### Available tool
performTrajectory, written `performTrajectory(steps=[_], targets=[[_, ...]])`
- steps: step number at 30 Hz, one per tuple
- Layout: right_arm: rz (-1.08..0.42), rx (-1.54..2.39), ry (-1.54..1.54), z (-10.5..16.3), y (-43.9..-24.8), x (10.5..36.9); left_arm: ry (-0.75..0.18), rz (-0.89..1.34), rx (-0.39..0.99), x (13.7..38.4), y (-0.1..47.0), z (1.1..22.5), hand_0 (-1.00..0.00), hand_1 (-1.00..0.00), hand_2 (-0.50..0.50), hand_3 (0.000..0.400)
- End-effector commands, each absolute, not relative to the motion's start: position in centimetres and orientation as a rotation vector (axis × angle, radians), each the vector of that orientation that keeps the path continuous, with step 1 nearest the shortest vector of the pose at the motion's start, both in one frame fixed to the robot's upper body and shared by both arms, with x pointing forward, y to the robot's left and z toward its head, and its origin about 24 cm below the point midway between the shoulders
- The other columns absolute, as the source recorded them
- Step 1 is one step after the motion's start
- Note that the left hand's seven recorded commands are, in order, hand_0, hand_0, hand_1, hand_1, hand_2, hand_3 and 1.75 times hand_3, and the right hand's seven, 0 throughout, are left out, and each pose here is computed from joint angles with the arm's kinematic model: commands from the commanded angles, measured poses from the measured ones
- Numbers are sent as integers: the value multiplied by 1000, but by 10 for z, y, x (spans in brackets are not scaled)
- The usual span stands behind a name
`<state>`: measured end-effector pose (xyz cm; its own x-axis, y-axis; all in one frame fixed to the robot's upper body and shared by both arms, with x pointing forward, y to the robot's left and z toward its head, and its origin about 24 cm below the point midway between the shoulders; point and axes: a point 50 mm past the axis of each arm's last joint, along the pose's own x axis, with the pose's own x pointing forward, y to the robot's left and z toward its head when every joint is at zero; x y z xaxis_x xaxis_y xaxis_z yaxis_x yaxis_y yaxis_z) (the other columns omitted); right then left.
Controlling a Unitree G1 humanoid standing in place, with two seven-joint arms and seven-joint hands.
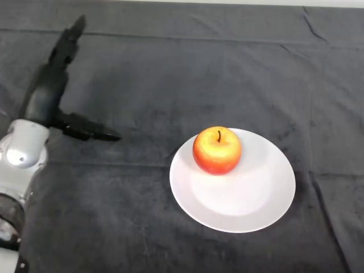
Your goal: Move the apple to the plate
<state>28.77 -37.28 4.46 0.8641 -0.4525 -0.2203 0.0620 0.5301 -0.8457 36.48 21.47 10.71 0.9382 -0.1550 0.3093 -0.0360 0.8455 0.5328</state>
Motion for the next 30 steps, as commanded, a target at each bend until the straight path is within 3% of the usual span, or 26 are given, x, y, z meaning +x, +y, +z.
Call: performTrajectory(steps=[1,11,30], targets=[[-251,-973,572,9,-368,266,-297,38,576,353,250,99,0,0,0,0],[-251,-973,571,9,-368,266,-207,245,474,327,299,80,0,0,0,0],[-251,-973,571,9,-367,266,-109,727,36,275,376,58,0,0,0,0]])
